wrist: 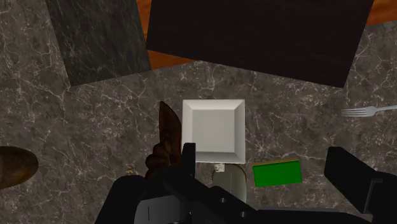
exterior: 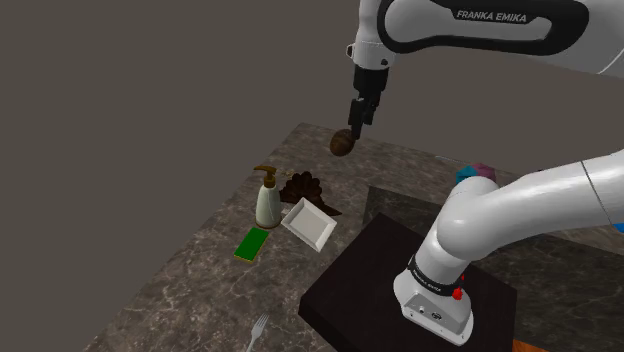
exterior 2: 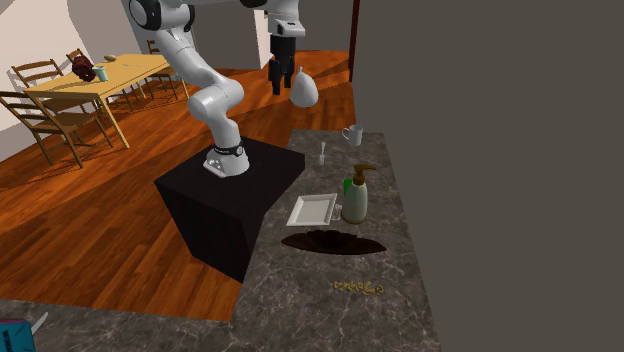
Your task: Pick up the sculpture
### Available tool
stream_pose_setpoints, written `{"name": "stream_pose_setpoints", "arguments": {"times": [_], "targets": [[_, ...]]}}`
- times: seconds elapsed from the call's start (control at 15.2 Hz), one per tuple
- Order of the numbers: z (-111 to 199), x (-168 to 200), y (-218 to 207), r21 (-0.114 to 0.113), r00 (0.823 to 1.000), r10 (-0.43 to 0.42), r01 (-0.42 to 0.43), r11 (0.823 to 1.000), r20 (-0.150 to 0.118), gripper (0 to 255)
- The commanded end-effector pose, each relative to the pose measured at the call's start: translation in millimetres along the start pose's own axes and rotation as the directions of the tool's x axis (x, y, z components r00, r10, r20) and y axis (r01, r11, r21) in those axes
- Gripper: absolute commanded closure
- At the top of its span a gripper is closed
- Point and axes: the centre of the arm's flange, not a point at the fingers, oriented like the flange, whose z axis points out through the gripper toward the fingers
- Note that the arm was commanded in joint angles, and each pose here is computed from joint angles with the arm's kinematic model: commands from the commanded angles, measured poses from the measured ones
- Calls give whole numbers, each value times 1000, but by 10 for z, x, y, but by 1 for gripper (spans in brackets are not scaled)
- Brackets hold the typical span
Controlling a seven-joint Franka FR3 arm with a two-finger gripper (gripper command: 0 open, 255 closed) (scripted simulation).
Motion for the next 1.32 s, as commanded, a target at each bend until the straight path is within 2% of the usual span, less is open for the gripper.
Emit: {"name": "stream_pose_setpoints", "arguments": {"times": [0.0, 0.59, 1.25], "targets": [[0, 0, 0, 0, 1000, 0, 0, 1000, 0, 0], [884, 576, 640, 73, 999, 38, -37, 997, -12, 0], [1911, 1203, 1299, 154, 996, 82, -78, 985, -21, 0]]}}
